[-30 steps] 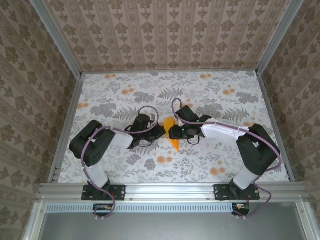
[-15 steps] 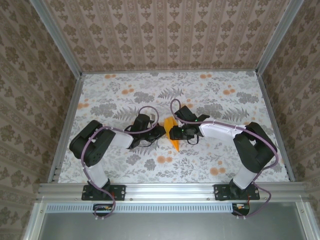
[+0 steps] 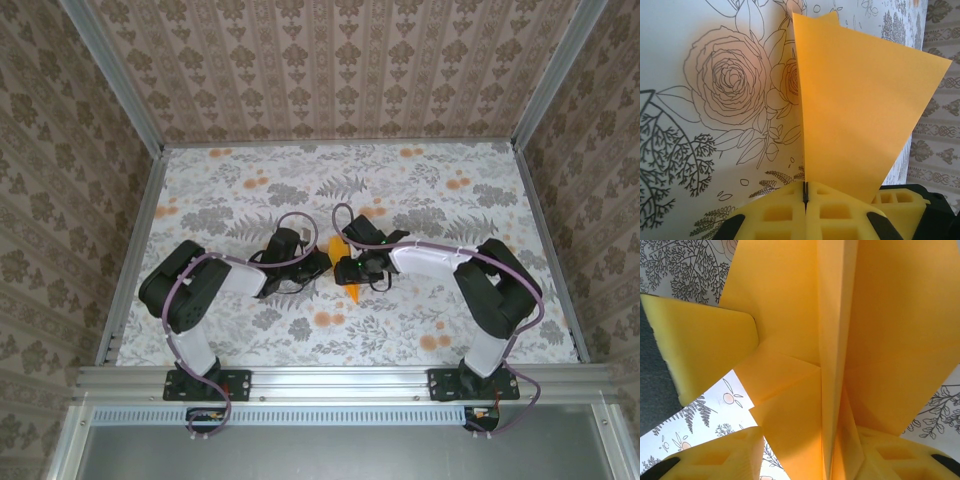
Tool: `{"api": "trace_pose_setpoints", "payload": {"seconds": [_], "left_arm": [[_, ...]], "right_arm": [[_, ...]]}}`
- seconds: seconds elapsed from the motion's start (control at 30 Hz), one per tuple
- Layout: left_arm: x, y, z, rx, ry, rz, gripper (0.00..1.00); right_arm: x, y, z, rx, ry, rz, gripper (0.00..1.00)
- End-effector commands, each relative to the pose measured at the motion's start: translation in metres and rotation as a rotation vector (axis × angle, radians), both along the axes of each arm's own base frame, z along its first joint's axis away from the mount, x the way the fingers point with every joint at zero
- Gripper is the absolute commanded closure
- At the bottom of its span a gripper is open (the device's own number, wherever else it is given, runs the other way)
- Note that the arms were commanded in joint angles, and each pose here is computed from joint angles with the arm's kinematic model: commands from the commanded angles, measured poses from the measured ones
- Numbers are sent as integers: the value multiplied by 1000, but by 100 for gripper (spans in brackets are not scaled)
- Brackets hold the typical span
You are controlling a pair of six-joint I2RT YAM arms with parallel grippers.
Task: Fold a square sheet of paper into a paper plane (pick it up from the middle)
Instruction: Move a paper plane to the center of the table.
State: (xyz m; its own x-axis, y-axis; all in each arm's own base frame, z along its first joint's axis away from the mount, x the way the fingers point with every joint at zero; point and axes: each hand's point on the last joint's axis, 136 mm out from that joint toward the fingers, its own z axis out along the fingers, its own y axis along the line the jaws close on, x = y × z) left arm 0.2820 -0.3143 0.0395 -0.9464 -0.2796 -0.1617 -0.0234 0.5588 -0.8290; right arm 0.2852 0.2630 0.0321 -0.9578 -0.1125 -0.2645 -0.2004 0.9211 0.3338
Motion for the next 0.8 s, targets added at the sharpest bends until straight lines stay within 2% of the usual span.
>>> {"api": "trace_pose_setpoints", "payload": {"seconds": [0.0, 0.17, 0.3, 0.4, 0.73, 0.77], "left_arm": [[0, 2, -5, -3, 15, 1, 100], [0, 2, -5, -1, 17, -1, 100], [-1, 3, -7, 3, 21, 0, 100], [-1, 3, -7, 3, 21, -1, 100], [-2, 6, -6, 16, 22, -2, 100], [-2, 7, -5, 22, 20, -2, 97]], "right_arm": [[2, -1, -2, -50, -2, 18, 51], [0, 2, 0, -35, -9, 31, 41], [1, 2, 4, -27, -21, 29, 42], [1, -2, 2, -48, -21, 17, 50], [9, -17, 0, -132, -49, -35, 86], [9, -19, -1, -142, -49, -38, 89]]}}
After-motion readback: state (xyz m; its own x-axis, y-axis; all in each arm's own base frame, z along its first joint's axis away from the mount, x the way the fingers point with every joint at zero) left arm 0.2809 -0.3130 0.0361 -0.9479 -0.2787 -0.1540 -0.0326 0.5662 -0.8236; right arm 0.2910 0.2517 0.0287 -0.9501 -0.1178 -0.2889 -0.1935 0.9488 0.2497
